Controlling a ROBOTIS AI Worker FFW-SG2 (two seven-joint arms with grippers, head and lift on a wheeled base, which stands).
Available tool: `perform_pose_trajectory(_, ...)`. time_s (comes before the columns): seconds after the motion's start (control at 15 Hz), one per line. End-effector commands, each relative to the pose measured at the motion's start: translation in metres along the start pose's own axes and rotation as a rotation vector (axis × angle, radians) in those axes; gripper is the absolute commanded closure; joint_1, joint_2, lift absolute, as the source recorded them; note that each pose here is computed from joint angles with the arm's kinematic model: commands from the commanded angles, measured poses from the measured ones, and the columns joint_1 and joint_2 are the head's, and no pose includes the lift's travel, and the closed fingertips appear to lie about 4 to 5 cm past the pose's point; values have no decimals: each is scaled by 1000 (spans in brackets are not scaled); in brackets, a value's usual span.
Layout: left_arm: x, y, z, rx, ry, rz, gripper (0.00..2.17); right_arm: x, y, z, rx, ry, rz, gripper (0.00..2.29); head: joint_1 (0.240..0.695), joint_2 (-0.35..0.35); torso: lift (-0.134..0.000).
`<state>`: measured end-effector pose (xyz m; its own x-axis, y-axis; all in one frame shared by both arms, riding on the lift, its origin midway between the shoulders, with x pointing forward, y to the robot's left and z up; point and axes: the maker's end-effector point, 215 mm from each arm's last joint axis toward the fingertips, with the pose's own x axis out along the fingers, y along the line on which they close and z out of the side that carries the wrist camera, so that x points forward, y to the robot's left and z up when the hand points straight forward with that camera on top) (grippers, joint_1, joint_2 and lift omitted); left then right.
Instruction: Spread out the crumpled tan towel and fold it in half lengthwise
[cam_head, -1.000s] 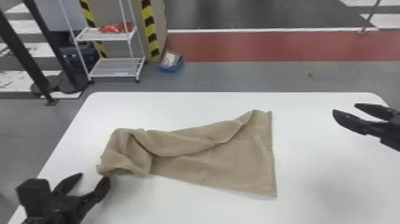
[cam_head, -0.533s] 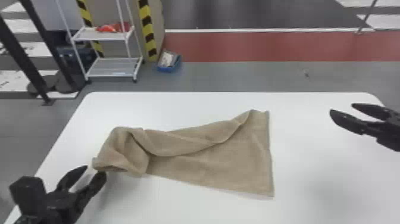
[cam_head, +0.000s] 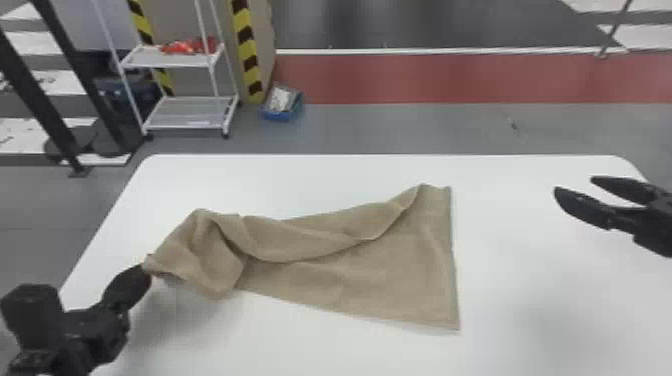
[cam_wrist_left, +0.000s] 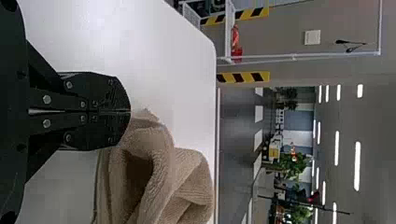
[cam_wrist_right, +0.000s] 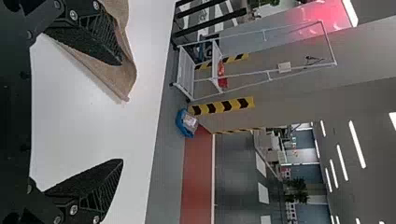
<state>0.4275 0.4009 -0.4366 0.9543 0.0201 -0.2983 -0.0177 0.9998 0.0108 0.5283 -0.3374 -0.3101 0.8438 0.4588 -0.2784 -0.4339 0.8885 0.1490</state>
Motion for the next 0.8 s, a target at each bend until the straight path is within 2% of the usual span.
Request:
perform_pose_trajectory(0.0,-18,23,27,28,-41,47,2145,2,9,0,-41,25,11,161,695,70,-124)
perform_pose_trajectory(0.2,-42,49,61,75,-91,108,2145,13,50,-7,-143,103,100,161,695,114,-124)
perform_pose_trajectory(0.33,-53,61,78,93,-117,138,2145,23,92,-17,-246,189,192,161,695,185,-124)
perform_pose_trajectory(0.53,-60,58,75,93,-110,125,2145,28,145,-45,-353,317,320,161,695,263,-124)
perform_pose_trajectory(0.73,-57,49,63,77,-92,103,2145,29,164,-72,-467,436,319,164,695,330,-124)
